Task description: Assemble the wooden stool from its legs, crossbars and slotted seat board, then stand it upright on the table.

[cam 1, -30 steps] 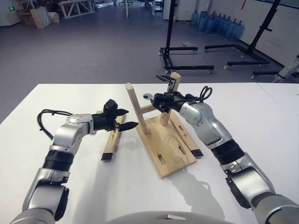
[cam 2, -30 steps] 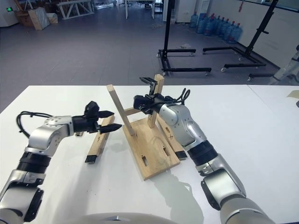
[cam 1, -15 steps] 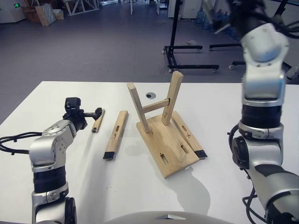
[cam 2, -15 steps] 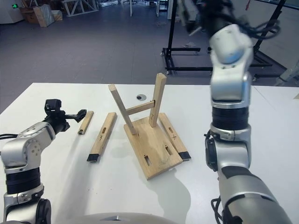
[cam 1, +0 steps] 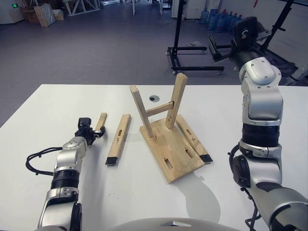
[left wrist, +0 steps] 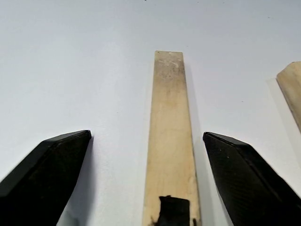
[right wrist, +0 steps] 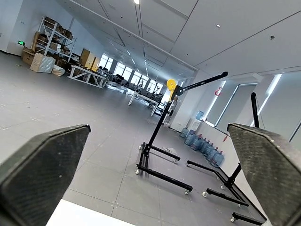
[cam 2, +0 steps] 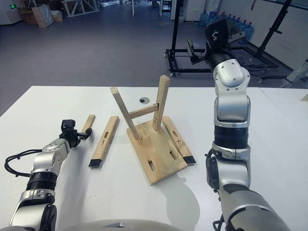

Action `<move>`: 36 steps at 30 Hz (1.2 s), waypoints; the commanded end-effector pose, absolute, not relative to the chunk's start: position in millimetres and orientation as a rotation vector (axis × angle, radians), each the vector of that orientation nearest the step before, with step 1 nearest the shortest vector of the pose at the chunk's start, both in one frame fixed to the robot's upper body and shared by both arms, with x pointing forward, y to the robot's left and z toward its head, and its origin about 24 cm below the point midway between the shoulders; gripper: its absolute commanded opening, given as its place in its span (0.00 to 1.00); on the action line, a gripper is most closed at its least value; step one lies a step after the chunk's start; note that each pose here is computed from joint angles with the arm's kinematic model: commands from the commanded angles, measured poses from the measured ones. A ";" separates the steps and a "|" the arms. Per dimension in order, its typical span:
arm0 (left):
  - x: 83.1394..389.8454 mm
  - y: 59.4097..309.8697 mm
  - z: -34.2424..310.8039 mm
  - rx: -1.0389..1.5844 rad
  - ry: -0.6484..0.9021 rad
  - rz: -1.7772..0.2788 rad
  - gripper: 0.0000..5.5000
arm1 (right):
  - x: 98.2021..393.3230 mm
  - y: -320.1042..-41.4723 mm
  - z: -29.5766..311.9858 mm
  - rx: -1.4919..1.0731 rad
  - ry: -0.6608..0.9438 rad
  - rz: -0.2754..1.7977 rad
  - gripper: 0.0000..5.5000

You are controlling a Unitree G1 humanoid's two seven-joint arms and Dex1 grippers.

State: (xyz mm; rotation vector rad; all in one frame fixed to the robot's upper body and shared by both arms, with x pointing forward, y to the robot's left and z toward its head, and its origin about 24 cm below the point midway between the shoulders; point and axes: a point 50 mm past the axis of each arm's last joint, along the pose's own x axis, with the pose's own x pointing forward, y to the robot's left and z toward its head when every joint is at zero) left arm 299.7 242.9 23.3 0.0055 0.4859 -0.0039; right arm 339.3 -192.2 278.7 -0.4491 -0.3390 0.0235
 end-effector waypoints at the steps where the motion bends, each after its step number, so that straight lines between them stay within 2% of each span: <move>1: 296.7 228.5 12.0 0.027 0.531 -0.053 0.69 | 338.1 -190.1 276.0 -0.457 -0.329 0.025 0.98; 17: 284.0 233.3 -7.9 0.056 0.636 -0.004 0.26 | 341.0 -186.0 275.4 -0.452 -0.323 0.039 0.98; 21: 286.8 227.2 -5.2 0.053 0.617 -0.023 0.23 | 341.3 -185.8 274.6 -0.451 -0.322 0.040 0.98; 24: 294.5 231.9 8.6 0.046 0.565 -0.007 0.23 | 341.8 -185.7 273.7 -0.449 -0.320 0.039 0.98; 28: 325.6 264.1 85.0 0.104 0.330 0.103 0.23 | 342.1 -188.1 272.0 -0.447 -0.319 0.026 0.98; 30: 343.6 278.4 163.6 0.183 0.078 0.137 0.23 | 343.2 -193.0 271.6 -0.436 -0.317 0.009 0.98; 31: 348.1 277.5 204.7 0.228 -0.065 0.121 0.23 | 343.8 -199.8 272.8 -0.412 -0.315 -0.008 0.98; 33: 346.5 248.3 281.9 0.276 -0.382 -0.028 0.23 | 345.9 -222.6 283.1 -0.230 -0.305 -0.033 0.98; 34: 341.5 229.1 306.2 0.285 -0.500 -0.122 0.23 | 347.7 -230.1 288.7 -0.082 -0.293 -0.002 0.98; 35: 335.7 205.0 320.7 0.262 -0.598 -0.237 0.23 | 349.4 -228.2 297.3 0.086 -0.280 0.101 0.98; 36: 332.2 183.2 323.2 0.246 -0.645 -0.340 0.23 | 349.9 -214.9 306.8 0.284 -0.248 0.280 0.98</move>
